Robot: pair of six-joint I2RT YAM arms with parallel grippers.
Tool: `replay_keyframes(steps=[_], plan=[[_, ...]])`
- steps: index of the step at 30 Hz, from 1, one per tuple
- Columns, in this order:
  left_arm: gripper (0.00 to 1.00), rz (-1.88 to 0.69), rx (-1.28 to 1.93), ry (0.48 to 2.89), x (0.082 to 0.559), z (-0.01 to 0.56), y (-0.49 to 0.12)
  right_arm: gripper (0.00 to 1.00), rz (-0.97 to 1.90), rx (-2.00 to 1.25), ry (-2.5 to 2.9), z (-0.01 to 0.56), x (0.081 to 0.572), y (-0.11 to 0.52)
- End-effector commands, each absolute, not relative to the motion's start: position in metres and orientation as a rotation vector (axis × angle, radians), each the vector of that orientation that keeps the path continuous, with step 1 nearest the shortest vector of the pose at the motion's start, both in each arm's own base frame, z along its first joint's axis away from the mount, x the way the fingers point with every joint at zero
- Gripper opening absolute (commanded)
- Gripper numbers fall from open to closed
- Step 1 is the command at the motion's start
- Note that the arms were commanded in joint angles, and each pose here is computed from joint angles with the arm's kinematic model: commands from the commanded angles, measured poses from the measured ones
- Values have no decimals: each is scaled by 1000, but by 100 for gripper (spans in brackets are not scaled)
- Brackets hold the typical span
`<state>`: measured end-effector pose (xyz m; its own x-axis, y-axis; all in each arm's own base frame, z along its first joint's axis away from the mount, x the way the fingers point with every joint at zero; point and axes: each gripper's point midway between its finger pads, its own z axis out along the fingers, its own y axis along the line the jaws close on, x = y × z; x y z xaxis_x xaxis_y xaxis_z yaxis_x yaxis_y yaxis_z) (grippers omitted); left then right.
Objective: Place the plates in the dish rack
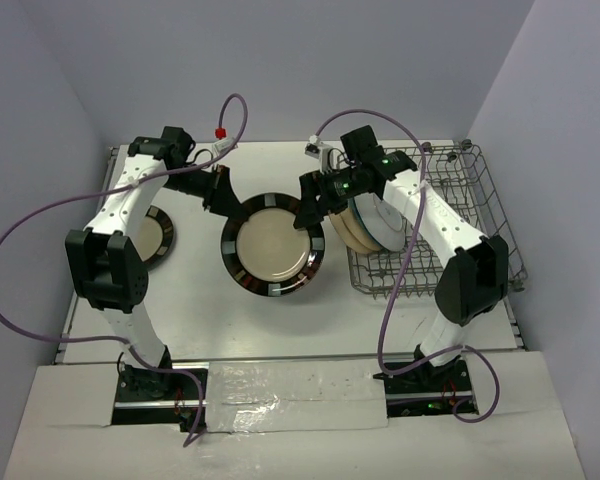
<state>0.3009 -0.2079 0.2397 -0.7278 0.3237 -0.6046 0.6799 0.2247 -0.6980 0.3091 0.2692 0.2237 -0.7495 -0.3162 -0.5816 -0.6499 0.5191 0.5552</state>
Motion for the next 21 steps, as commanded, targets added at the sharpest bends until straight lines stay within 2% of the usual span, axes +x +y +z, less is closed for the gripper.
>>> replay_keyframes(steps=[1, 2, 3, 5, 8, 9, 11, 12, 13, 14, 16, 17, 18, 20, 21], plan=[[0, -1730, 883, 2035, 269, 298, -222, 93, 1176, -885, 2275, 238, 300, 283], [0, -1731, 886, 2031, 269, 299, -223, 89, 1190, -889, 2279, 236, 297, 284], [0, -1731, 887, 2028, 269, 300, -223, 80, 1217, -903, 2277, 237, 292, 287], [0, -1733, 889, 2020, 270, 302, -223, 69, 1258, -918, 2286, 235, 286, 288], [0, -1737, 892, 2013, 270, 303, -224, 57, 1286, -929, 2288, 234, 281, 288], [0, -1739, 894, 2010, 269, 304, -225, 45, 1306, -937, 2282, 236, 279, 289], [0, -1733, 897, 2004, 270, 306, -224, 31, 1333, -944, 2283, 239, 275, 289], [0, -1733, 896, 2004, 270, 306, -224, 13, 1349, -949, 2281, 240, 273, 290], [0, -1731, 901, 2000, 270, 308, -225, 6, 1354, -959, 2272, 242, 271, 290], [0, -1728, 902, 1996, 270, 309, -224, 0, 1358, -959, 2276, 244, 269, 289], [1, -1721, 896, 2006, 270, 310, -224, 0, 1359, -967, 2257, 250, 265, 287], [7, -1678, 907, 2006, 274, 308, -224, 0, 1348, -967, 2249, 253, 264, 286], [32, -1648, 901, 2022, 278, 305, -223, 0, 1328, -970, 2222, 263, 262, 283], [57, -1592, 814, 2103, 281, 302, -221, 0, 1254, -949, 2199, 274, 266, 275], [92, -1441, 817, 2087, 301, 296, -218, 0, 1220, -918, 2151, 292, 269, 262]])
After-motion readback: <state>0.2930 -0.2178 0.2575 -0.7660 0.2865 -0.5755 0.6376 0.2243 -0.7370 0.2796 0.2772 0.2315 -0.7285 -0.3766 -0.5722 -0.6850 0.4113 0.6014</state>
